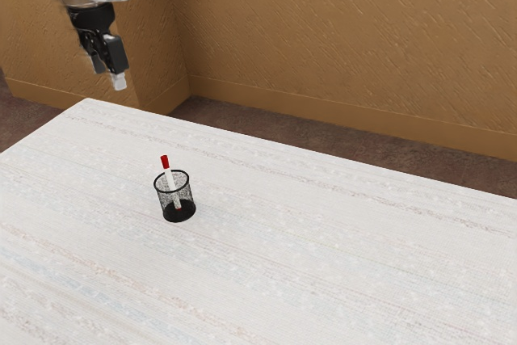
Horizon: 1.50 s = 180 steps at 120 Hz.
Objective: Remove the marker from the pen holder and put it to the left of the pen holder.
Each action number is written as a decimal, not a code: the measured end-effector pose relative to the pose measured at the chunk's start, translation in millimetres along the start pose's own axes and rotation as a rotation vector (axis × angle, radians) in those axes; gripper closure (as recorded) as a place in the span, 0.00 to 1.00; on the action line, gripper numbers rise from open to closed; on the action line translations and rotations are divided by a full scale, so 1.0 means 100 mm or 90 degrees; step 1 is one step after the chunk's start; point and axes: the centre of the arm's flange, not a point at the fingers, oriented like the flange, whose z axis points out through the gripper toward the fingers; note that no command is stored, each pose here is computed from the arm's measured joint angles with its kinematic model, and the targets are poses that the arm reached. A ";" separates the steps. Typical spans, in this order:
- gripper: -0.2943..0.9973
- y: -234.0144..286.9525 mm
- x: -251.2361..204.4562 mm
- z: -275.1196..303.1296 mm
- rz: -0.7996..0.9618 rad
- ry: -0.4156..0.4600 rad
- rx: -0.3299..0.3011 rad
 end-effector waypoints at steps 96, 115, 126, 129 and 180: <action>0.23 0.63 1.98 2.40 0.934 0.018 -0.035; 0.25 -0.01 1.97 2.47 0.991 0.027 -0.002; 0.26 -0.49 1.72 2.27 0.985 0.007 0.023; 0.26 -0.56 1.66 2.21 0.987 0.003 0.028; 0.35 -1.22 1.00 2.60 0.926 0.017 -0.066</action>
